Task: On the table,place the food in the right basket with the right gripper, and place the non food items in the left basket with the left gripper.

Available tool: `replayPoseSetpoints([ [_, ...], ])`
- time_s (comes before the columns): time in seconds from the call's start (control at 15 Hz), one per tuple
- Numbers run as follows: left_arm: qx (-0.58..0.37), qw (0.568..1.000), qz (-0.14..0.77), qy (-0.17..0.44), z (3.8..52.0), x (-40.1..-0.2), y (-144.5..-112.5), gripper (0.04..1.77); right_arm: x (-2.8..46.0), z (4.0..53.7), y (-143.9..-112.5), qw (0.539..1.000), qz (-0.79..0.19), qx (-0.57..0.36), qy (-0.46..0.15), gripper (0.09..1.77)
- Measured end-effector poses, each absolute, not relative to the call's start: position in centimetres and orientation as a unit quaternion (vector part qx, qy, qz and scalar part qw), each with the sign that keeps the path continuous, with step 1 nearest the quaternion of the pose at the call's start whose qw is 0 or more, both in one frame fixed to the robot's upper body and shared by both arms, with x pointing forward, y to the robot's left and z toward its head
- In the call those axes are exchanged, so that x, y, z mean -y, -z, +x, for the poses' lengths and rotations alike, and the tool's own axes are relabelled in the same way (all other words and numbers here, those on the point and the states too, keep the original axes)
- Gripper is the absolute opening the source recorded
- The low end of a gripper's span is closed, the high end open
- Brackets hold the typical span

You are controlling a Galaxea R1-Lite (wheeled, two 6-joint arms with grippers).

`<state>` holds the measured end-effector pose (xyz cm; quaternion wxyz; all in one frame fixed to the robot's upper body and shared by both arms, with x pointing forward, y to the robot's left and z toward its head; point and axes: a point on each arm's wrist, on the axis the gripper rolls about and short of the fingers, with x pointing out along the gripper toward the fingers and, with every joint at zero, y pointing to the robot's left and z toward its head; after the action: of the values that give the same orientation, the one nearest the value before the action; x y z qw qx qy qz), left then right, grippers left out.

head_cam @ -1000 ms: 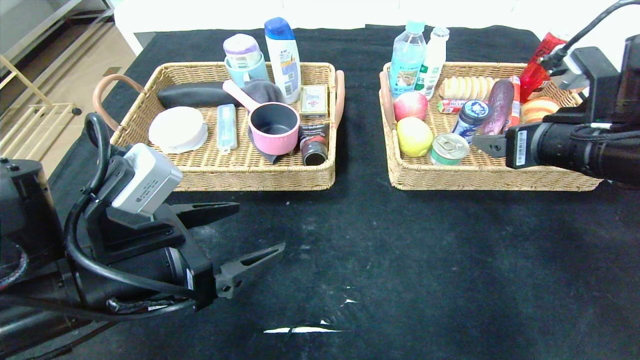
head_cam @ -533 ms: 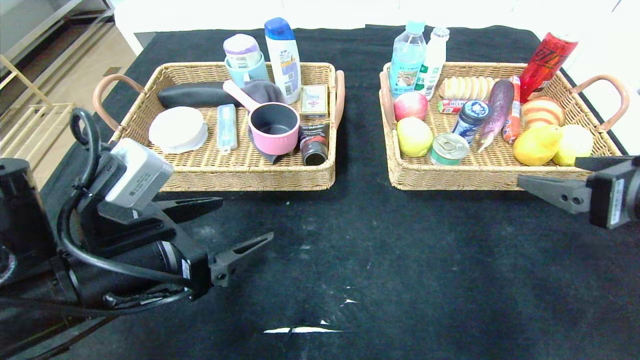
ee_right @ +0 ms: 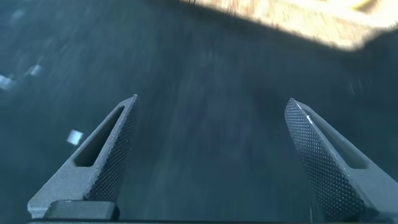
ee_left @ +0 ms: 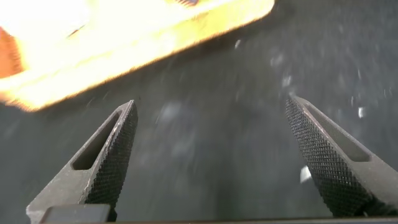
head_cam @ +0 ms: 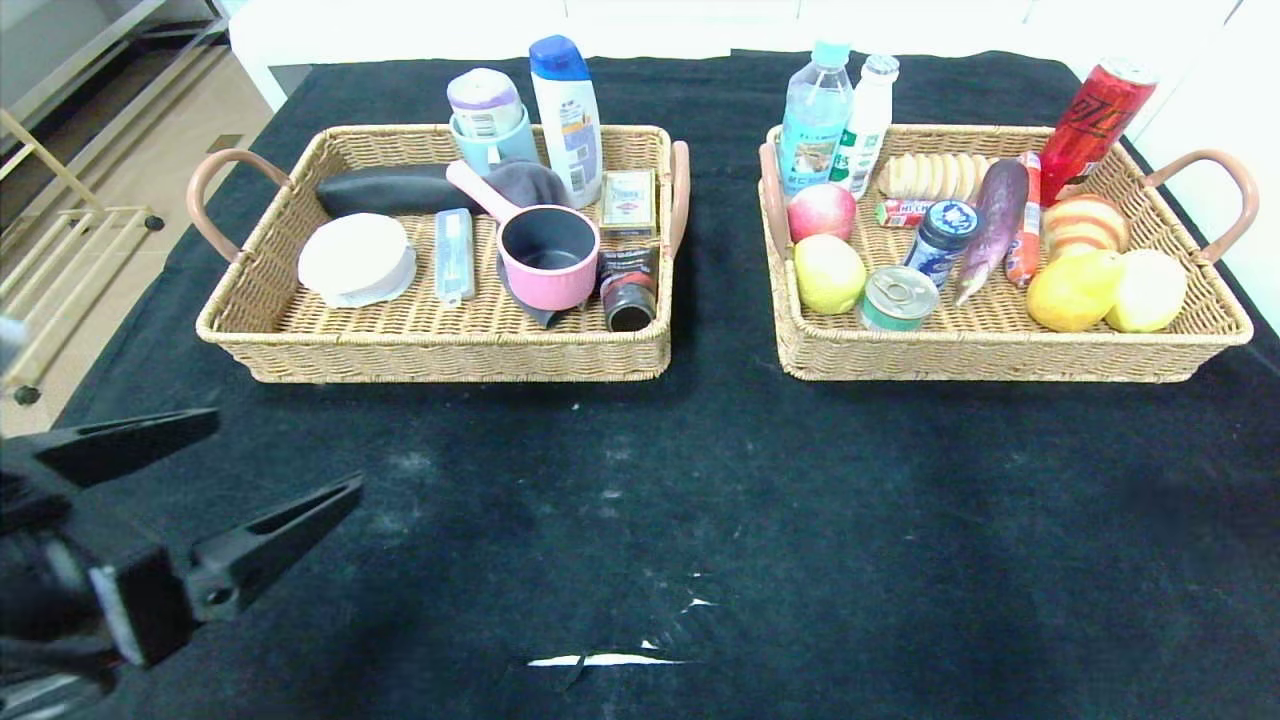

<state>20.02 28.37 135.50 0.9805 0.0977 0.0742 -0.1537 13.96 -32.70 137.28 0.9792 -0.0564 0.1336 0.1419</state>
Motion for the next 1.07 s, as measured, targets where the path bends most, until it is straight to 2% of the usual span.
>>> replayPoseSetpoints([
  [0.2,-0.072,0.986,0.094,0.114,15.4,-31.3,-135.8,1.72,33.5,7.9,-135.8,0.982,-0.055,-0.115,-0.137,1.70],
  [0.4,-0.065,0.992,0.089,0.064,10.6,-33.3,-135.9,1.72,33.7,3.7,-134.5,0.992,-0.056,-0.079,-0.086,1.70],
  [0.73,-0.017,0.995,0.076,0.062,4.4,-33.9,-135.5,1.72,33.4,1.5,-131.7,0.995,-0.054,-0.065,-0.053,1.70],
  [1.07,0.000,0.995,0.073,0.062,2.0,-33.4,-133.2,1.72,33.4,0.5,-130.3,0.996,-0.053,-0.046,-0.047,1.70],
])
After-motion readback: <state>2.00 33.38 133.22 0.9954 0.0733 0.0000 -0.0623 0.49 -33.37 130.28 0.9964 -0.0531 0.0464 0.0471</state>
